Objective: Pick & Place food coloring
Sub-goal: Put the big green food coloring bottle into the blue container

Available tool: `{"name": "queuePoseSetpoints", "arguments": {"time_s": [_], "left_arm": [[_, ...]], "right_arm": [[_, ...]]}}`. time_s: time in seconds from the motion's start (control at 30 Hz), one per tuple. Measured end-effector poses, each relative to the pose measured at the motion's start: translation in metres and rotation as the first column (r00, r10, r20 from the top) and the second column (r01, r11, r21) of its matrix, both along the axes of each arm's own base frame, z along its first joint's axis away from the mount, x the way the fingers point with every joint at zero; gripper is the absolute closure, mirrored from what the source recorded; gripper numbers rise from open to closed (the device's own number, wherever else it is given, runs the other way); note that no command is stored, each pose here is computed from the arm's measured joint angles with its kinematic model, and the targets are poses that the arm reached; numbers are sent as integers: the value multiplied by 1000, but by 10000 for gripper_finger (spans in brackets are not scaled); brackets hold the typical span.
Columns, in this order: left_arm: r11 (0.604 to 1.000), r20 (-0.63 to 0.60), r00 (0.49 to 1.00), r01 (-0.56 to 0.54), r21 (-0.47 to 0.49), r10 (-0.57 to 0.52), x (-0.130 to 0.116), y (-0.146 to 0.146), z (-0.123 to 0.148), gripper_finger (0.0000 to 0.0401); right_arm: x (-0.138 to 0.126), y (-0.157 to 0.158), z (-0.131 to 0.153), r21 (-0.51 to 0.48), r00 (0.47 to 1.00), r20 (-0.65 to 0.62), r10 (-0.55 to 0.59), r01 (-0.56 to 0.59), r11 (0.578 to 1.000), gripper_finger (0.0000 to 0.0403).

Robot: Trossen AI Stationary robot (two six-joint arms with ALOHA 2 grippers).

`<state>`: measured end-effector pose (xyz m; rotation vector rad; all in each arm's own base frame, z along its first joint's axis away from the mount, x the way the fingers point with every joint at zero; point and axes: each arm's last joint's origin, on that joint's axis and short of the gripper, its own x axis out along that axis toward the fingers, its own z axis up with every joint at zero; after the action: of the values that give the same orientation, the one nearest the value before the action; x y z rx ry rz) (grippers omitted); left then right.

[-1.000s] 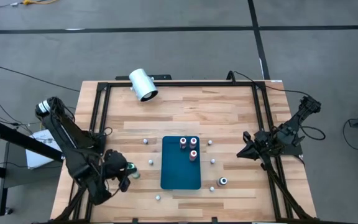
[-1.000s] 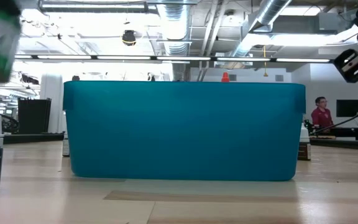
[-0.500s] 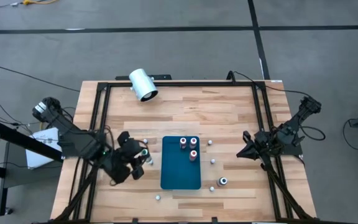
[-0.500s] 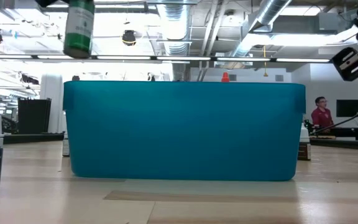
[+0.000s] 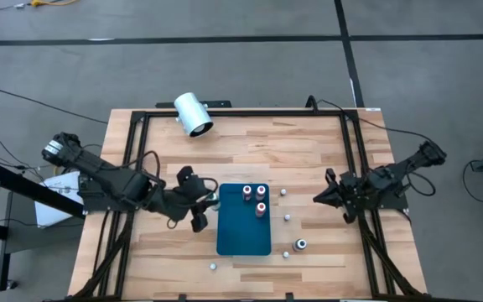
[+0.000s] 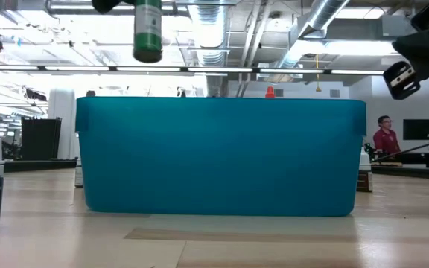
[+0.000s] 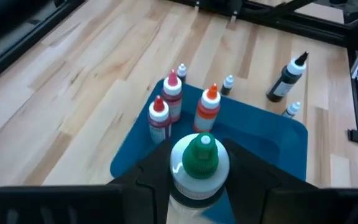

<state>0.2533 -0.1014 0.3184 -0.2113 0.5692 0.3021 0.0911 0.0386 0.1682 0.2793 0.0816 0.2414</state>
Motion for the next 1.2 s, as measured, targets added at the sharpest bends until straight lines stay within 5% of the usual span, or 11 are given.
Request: {"name": "queuePoseSetpoints", "arguments": {"time_s": [0.6, 1.2], "left_arm": [[1000, 82, 997, 0, -12, 1, 26, 33, -5, 293], [999, -84, 996, 35, 7, -34, 78, 25, -75, 293]], "right_arm": [[7, -17, -4, -84, 999, -32, -3, 0, 996, 403], [8, -17, -5, -78, 998, -40, 46, -49, 996, 403]]}}
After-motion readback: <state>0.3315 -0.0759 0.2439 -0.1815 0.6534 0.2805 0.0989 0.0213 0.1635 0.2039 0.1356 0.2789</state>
